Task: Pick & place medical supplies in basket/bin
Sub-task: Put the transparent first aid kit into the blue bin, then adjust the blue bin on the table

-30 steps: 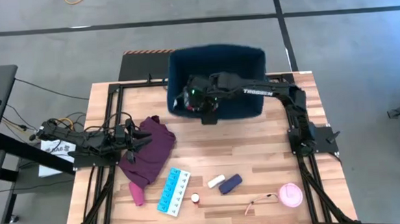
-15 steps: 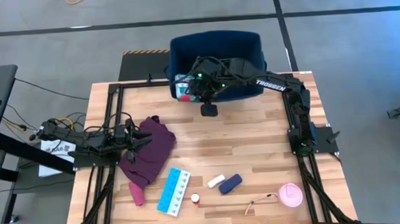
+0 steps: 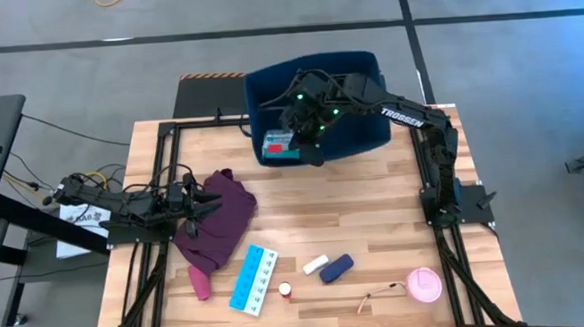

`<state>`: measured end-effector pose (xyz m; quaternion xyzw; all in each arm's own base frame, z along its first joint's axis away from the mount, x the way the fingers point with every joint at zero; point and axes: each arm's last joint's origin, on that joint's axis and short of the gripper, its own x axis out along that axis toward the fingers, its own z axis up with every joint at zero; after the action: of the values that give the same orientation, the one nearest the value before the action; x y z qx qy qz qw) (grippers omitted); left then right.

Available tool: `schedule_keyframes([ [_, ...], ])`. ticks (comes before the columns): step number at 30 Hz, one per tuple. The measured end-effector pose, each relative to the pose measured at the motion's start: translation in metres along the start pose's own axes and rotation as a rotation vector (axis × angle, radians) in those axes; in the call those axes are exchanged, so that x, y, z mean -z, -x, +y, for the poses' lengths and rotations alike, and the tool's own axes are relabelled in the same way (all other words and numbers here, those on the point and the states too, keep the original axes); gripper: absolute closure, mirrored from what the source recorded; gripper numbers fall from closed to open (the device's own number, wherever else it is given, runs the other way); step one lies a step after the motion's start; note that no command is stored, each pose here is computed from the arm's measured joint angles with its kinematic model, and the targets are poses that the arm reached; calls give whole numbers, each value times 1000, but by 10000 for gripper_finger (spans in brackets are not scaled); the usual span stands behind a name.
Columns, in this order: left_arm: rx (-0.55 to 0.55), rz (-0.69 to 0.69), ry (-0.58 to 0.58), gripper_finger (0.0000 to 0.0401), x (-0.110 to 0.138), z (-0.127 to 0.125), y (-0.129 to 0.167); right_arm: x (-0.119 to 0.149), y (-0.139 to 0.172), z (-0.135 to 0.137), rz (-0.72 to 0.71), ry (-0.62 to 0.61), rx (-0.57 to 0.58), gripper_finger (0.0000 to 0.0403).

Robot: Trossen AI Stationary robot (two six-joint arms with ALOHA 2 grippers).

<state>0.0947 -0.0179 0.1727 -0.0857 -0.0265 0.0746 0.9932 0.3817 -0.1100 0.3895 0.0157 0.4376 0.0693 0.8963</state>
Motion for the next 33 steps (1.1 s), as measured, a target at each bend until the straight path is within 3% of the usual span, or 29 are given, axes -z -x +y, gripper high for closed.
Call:
schedule_keyframes([
  [7,-1,-2,-28,287,0,0,0,-5,7,-2,-61,26,29,402],
  [12,-5,-3,-31,287,0,0,0,-3,8,-1,-58,21,-11,402],
  [17,-7,-3,-44,287,0,0,0,-6,14,-7,-33,117,206,401],
  [21,-7,-4,-55,287,0,0,0,-16,39,-13,-154,140,242,401],
  [26,-35,-6,-104,287,0,1,0,-15,57,-26,-197,144,280,401],
  [33,-51,-8,-105,287,0,1,0,-3,44,-65,-135,29,311,402],
])
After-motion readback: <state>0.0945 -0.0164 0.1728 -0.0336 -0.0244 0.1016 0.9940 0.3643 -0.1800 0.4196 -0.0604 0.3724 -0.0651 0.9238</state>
